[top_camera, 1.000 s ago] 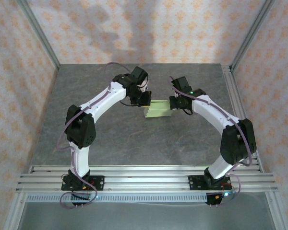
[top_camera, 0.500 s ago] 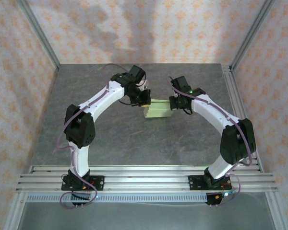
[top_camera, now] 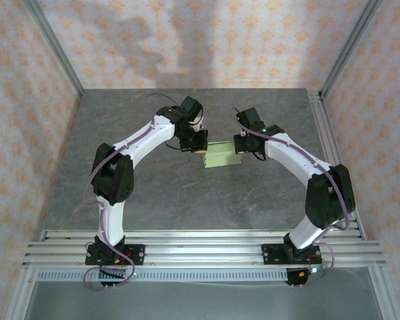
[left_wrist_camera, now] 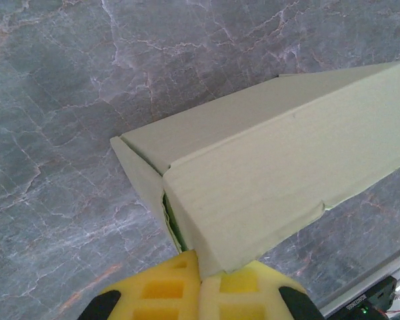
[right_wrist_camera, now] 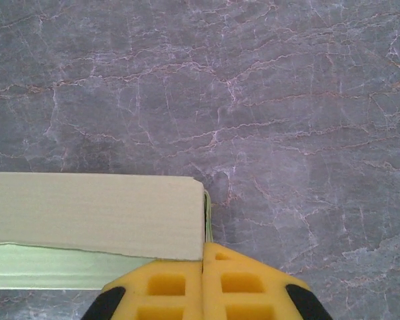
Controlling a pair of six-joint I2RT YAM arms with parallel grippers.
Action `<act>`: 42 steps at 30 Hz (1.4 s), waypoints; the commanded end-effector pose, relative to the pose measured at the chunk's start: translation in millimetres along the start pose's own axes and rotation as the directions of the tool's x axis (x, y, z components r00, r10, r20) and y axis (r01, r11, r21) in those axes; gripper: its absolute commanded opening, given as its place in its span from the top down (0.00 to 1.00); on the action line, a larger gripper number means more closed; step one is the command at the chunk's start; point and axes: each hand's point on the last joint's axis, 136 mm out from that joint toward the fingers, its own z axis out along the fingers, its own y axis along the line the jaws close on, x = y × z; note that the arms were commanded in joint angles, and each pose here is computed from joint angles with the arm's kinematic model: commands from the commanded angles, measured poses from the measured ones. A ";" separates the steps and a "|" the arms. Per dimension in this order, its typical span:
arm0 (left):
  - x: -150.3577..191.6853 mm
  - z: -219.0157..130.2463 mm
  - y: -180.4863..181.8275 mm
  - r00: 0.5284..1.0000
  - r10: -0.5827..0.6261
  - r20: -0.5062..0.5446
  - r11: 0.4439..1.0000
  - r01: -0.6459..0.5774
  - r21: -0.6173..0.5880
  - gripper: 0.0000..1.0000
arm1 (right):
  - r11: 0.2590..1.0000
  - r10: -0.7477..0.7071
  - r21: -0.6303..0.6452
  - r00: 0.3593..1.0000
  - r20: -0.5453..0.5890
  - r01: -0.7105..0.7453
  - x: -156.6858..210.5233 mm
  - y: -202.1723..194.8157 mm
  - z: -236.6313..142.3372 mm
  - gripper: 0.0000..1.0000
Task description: Fold the paper box
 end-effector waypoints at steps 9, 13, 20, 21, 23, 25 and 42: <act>1.4 6.1 12.6 1.000 -0.016 0.019 1.000 0.017 -0.022 0.76 | 0.999 -0.035 0.021 0.997 -0.065 0.036 29.7 -4.9 23.4 0.96; -0.8 -13.5 1.5 0.998 0.002 0.061 1.000 -0.003 0.007 0.54 | 0.999 -0.034 0.021 0.998 -0.058 0.035 27.8 -4.6 23.0 0.96; -7.3 -37.8 -14.2 0.990 0.013 0.143 0.997 -0.023 0.069 0.19 | 0.999 -0.032 0.015 0.998 -0.057 0.033 28.4 -3.8 23.4 0.96; -12.6 -40.6 -18.2 0.984 0.019 0.174 0.996 -0.034 0.086 0.16 | 0.999 -0.033 0.015 0.998 -0.057 0.034 29.2 -4.0 23.6 0.96; -23.0 -43.1 -23.4 0.976 -0.028 0.217 0.993 0.002 0.118 0.09 | 0.999 -0.032 0.013 0.998 -0.056 0.033 29.6 -3.7 23.8 0.96; -33.9 -43.7 -21.5 0.967 -0.064 0.245 0.993 0.036 0.115 0.09 | 0.999 -0.031 0.010 0.998 -0.054 0.031 29.8 -3.2 23.9 0.96; -26.5 9.7 23.7 0.969 -0.203 0.140 0.979 0.201 0.022 0.56 | 1.000 -0.005 0.003 1.000 -0.029 0.005 23.8 -2.5 15.2 0.96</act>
